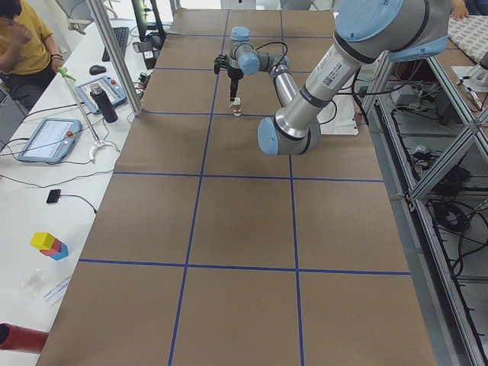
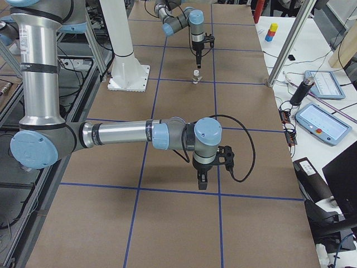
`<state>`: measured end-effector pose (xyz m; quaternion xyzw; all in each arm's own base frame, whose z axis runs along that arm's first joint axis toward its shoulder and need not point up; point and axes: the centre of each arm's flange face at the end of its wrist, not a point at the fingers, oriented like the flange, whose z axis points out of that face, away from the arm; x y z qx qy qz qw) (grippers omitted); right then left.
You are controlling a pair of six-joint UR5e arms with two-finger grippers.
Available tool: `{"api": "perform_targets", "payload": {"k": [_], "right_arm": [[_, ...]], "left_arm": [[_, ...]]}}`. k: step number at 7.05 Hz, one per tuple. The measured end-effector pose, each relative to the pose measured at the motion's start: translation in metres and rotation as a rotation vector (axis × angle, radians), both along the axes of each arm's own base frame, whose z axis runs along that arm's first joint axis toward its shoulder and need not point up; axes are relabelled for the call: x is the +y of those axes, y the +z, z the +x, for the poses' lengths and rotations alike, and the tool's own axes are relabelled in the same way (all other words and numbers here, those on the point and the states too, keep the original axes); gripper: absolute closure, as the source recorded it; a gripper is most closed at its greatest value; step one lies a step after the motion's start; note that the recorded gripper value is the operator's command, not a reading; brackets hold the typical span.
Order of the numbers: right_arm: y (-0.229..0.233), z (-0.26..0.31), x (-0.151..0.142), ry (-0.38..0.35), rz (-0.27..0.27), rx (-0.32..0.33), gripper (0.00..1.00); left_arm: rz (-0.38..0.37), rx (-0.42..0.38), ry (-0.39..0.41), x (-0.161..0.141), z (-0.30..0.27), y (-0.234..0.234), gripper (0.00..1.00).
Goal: Assemble PPR valve and pipe with both arms
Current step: 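Set the fitting upright, open the left gripper and withdraw, then lower the right gripper onto the silver valve and grasp it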
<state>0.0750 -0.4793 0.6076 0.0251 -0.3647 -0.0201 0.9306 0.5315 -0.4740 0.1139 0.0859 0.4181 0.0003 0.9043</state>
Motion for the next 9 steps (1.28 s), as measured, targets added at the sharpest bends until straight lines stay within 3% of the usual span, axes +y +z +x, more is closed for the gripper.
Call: {"api": "perform_targets", "payload": {"k": [3, 5, 7, 9], "right_arm": [[-0.031, -0.001, 0.000, 0.000, 0.059, -0.005, 0.00], [-0.053, -0.007, 0.003, -0.001, 0.091, -0.064, 0.00], [-0.077, -0.027, 0.003, 0.010, 0.076, -0.126, 0.00], [-0.117, -0.076, 0.007, 0.033, 0.022, -0.116, 0.01]], "left_arm": [[0.171, -0.036, 0.124, -0.011, -0.150, 0.085, 0.00], [0.276, -0.142, 0.214, -0.048, -0.262, 0.171, 0.00], [0.326, -0.219, 0.292, -0.070, -0.405, 0.268, 0.00], [0.321, -0.229, 0.329, -0.055, -0.532, 0.369, 0.00]]}}
